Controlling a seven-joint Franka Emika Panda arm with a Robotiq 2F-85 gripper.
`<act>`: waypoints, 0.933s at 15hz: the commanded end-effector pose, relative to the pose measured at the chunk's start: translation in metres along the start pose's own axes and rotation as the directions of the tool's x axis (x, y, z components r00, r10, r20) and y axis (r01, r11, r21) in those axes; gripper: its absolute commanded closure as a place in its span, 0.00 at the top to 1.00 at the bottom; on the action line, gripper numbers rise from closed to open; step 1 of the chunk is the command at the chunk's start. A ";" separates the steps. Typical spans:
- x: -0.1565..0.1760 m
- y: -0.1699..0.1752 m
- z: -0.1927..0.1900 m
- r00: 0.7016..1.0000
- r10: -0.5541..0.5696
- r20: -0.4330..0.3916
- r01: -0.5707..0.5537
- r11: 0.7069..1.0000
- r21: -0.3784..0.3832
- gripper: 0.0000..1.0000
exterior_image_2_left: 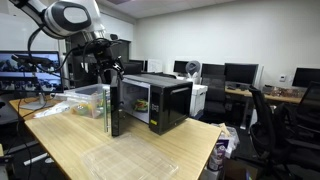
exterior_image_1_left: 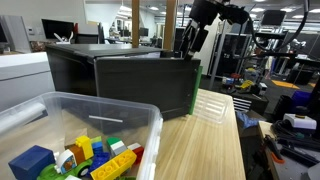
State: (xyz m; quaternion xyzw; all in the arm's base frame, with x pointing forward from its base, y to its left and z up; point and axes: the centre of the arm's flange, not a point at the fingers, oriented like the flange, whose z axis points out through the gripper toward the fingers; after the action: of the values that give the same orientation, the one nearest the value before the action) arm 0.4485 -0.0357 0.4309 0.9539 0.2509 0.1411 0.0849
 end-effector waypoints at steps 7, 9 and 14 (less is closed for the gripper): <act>0.014 0.007 0.010 0.995 -0.099 -0.006 0.099 0.995 0.001 1.00; 0.014 0.006 0.010 0.992 -0.125 -0.001 0.125 0.992 -0.003 1.00; 0.011 0.004 0.012 0.992 -0.125 -0.017 0.125 0.992 -0.008 1.00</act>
State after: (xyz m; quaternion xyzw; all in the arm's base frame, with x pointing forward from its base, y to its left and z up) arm 0.4632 -0.0334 0.4271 0.9398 0.2989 0.1371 0.0926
